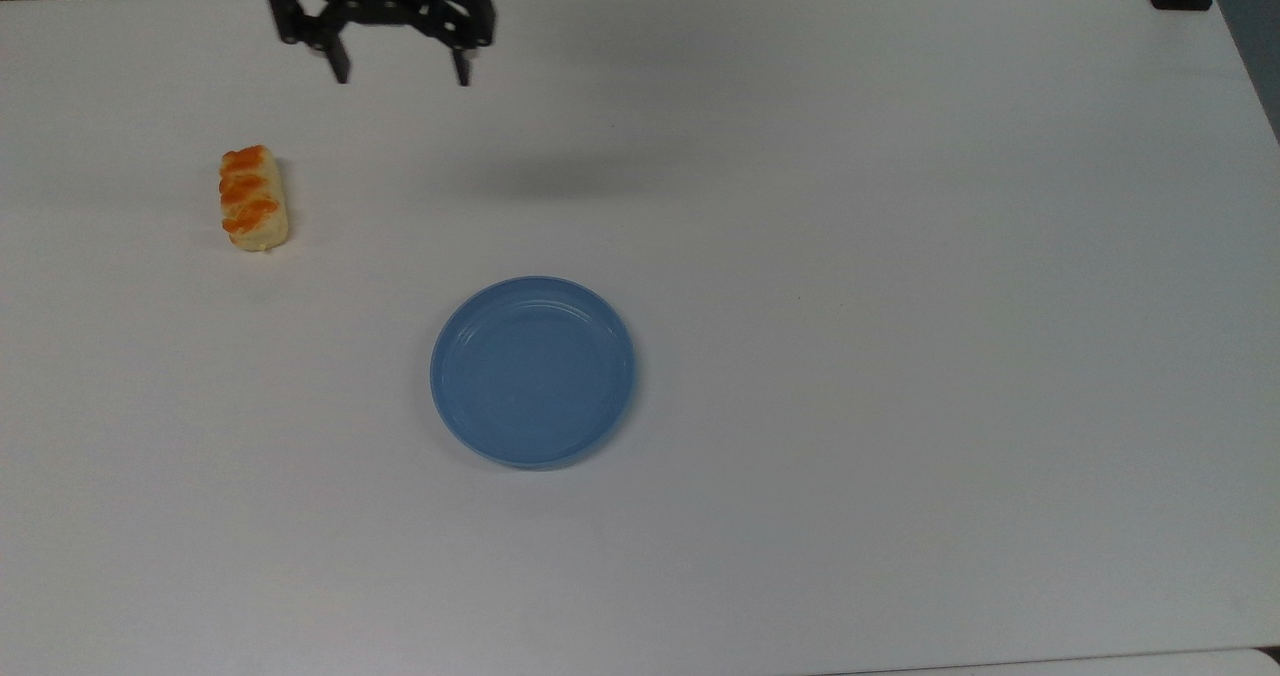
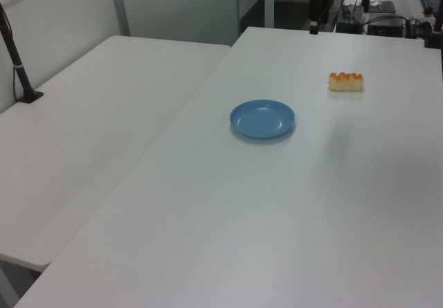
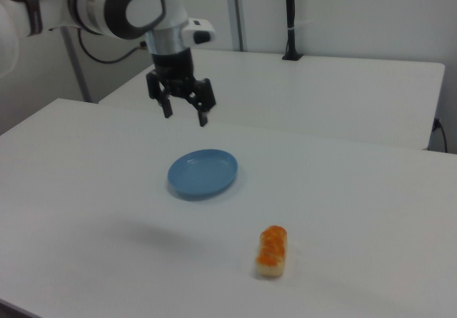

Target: Put the bread on a plate

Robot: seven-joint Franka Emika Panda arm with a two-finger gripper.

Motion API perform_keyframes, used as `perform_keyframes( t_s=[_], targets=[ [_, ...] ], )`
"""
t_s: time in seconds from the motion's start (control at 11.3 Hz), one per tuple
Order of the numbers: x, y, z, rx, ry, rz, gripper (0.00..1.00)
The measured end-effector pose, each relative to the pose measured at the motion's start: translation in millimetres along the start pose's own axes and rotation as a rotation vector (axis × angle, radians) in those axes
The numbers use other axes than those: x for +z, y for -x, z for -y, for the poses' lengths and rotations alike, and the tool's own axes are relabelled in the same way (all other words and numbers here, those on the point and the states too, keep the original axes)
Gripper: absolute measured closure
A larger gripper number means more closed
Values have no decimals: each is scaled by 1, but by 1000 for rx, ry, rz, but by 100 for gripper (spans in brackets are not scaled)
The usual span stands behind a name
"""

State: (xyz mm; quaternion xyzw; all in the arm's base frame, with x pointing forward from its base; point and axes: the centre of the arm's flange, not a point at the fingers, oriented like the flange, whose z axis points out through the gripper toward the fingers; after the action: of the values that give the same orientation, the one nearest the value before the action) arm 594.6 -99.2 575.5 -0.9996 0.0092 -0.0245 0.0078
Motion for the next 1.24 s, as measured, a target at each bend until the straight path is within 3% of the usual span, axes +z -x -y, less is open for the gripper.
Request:
perform_keyframes(
  t_s=[0.27, 0.35, 0.62, 1.24],
  targets=[
    [35, 15, -73, -12, 13, 44, 0],
    [55, 17, -90, -19, 42, 49, 0],
    [128, 22, -127, -35, 105, 51, 0],
    [225, 41, -184, -172, 156, 121, 0]
  ],
)
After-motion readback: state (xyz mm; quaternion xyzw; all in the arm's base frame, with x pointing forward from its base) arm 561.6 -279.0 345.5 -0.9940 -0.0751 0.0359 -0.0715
